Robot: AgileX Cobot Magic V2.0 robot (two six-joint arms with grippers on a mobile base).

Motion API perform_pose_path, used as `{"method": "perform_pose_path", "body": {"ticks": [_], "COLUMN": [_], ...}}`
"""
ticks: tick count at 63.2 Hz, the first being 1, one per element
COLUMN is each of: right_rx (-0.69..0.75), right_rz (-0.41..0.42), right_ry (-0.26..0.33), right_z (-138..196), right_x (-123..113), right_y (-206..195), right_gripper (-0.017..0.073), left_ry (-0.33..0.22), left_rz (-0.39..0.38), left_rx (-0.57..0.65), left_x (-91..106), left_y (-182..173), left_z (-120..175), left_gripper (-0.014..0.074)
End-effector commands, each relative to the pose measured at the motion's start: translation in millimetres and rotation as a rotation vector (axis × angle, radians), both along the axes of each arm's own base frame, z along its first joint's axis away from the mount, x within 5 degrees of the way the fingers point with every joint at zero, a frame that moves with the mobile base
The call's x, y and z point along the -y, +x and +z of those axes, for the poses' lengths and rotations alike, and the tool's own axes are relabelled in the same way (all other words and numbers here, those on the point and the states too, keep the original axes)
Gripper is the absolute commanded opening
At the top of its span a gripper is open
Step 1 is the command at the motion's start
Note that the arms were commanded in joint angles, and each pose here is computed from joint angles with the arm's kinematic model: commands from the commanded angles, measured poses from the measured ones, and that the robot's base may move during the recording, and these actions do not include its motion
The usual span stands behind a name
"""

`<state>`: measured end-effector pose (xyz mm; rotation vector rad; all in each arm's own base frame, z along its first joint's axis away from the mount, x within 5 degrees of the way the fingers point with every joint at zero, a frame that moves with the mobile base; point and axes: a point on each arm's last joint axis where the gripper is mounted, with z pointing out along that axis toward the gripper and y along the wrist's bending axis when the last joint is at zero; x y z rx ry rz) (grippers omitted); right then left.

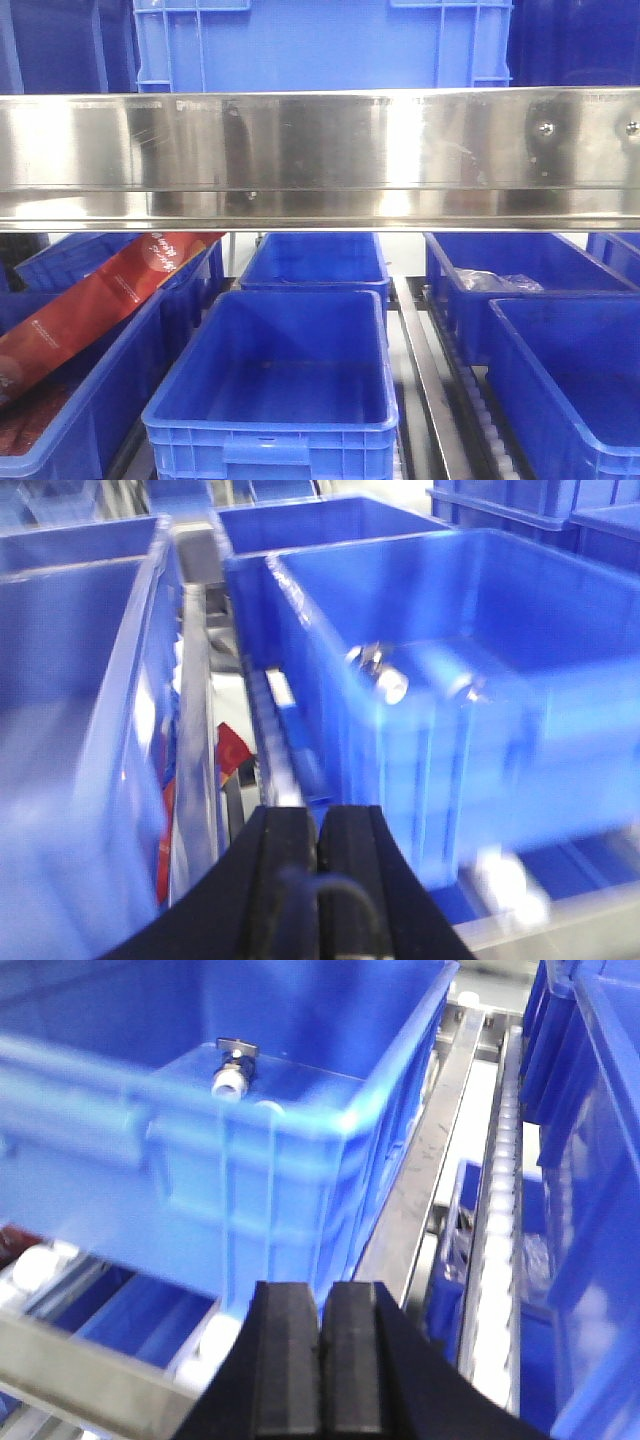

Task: Place valve from conveyor to right shelf box

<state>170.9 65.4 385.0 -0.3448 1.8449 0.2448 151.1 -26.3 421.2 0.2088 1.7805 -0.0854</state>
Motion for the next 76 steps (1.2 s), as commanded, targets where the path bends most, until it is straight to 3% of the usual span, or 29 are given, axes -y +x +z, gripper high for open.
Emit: {"method": "perform_pose_path", "body": {"ticks": [1, 9, 22, 29, 76], "right_rx": [0.097, 0.153, 0.190, 0.182, 0.192], "right_rz": [0.001, 0.004, 0.007, 0.007, 0.007], "right_ry": [0.025, 0.047, 0.061, 0.058, 0.062], "right_z": [-13.7, -43.7, -83.3, -88.5, -87.6], "right_x": [6.1, 13.8, 21.1, 21.7, 21.6], "right_y": [-15.3, -36.1, -55.8, -57.3, -57.1], "right_gripper": [-0.0154, -0.0154, -0.0154, -0.0154, -0.0154], "left_ry": [-0.043, -0.066, -0.185, -0.190, -0.188], "left_rz": [0.005, 0.008, 0.021, 0.028, 0.032], "left_rx": [0.079, 0.137, 0.213, 0.233, 0.238], "left_x": [-3.1, -6.7, -9.9, -10.8, -11.2], "left_y": [-17.4, -38.0, -55.2, -56.1, -55.8], "left_z": [-22.7, -63.5, -106.5, -117.3, -119.5], "left_gripper": [-0.0111, -0.0111, -0.0111, -0.0111, -0.0111]}}
